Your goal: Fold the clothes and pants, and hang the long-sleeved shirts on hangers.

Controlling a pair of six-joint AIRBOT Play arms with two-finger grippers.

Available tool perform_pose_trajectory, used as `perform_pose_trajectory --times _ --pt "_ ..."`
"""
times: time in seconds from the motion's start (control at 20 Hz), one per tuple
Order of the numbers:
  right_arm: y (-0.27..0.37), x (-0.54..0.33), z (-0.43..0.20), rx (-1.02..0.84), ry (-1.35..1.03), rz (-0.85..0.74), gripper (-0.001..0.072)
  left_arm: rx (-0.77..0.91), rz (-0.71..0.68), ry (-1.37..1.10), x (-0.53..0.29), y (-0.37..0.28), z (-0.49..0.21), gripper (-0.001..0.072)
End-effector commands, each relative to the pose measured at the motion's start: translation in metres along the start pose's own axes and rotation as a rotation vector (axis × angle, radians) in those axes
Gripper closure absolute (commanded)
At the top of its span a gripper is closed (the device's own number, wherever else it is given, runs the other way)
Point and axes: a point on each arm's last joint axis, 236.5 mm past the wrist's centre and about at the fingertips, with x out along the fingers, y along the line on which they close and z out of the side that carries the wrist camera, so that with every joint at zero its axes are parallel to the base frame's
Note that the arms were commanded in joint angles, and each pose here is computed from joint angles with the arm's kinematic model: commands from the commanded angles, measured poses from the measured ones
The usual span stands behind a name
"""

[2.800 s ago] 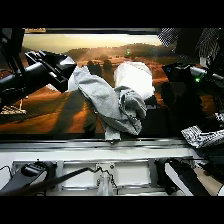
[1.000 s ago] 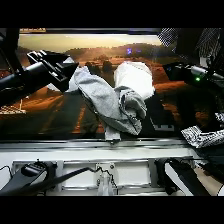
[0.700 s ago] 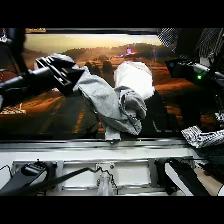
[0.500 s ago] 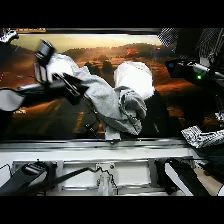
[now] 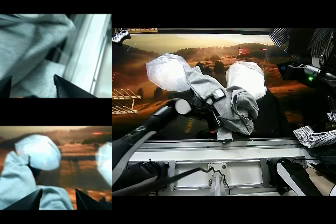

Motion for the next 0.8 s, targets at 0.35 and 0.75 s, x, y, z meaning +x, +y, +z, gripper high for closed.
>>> perform_pose_trajectory --times 0.35,0.75 --pt "-0.013 0.001 -0.023 0.03 0.097 -0.051 0.0219 0.438 0.145 -0.1 0.069 -0.046 0.043 0.0139" --pt "-0.012 0.001 -0.024 0.072 0.099 -0.049 0.0219 0.492 0.133 0.019 0.116 -0.036 0.014 0.0141"
